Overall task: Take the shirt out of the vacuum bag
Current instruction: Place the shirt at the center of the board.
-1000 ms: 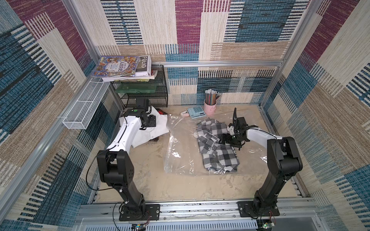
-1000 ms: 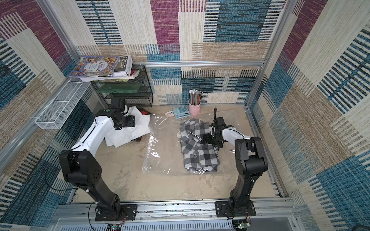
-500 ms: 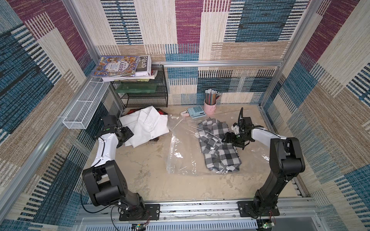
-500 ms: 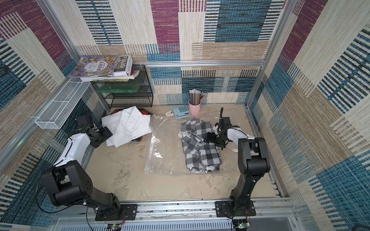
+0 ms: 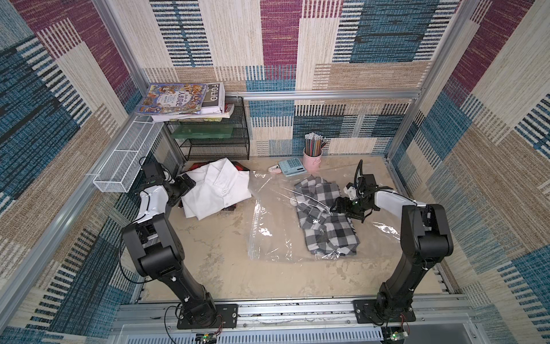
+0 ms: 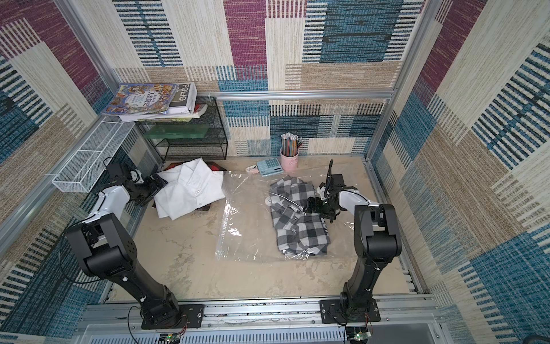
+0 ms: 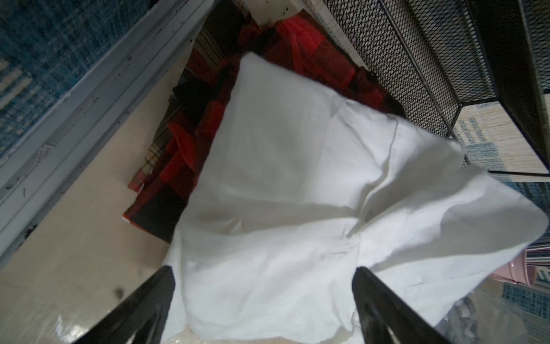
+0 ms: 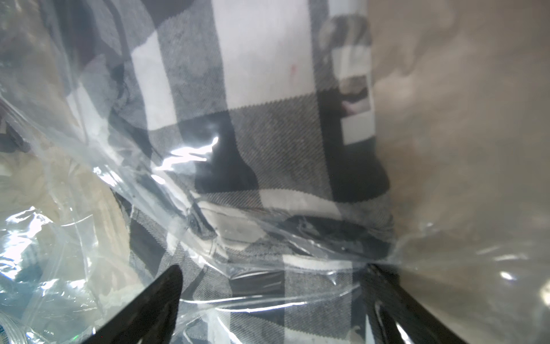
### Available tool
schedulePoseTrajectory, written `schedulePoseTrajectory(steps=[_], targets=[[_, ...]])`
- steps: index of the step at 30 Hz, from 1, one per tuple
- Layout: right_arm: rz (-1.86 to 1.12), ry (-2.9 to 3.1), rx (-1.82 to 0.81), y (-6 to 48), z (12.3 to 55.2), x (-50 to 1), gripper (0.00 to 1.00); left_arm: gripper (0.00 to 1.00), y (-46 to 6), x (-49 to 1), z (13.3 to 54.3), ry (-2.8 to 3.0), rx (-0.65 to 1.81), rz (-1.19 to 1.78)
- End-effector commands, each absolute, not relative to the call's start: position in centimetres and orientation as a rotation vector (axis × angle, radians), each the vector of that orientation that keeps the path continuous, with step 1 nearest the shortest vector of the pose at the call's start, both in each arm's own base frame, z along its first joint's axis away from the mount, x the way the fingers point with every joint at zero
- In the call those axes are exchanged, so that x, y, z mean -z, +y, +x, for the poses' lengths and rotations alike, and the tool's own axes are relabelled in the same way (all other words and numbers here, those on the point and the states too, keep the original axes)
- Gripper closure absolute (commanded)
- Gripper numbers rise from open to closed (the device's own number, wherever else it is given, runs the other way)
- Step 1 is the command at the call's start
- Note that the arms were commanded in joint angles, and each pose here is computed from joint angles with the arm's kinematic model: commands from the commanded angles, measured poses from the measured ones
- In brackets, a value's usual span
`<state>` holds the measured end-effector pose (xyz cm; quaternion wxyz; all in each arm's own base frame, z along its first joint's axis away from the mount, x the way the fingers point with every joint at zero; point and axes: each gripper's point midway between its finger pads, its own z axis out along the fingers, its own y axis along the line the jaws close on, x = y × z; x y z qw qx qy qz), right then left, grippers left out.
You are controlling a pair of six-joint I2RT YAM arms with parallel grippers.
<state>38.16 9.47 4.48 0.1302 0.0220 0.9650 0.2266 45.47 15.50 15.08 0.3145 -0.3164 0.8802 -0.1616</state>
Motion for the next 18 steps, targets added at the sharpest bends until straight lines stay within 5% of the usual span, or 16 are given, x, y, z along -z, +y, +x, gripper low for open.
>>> schedulePoseTrajectory(steps=[1, 13, 18], targets=[[0.027, 2.802, -0.677, 9.7, 38.3, -4.5, 0.04, 0.05, 17.1, -14.5, 45.4, 2.36, 0.344, -0.829], [0.017, 2.803, -0.685, 9.7, 38.2, -4.4, 0.04, 0.09, 17.4, -12.4, 47.5, 2.451, 0.337, -0.74], [0.024, 2.809, -0.682, 9.7, 38.2, -4.2, 0.04, 0.26, 16.2, -11.2, 47.1, 2.471, 0.404, -0.724]])
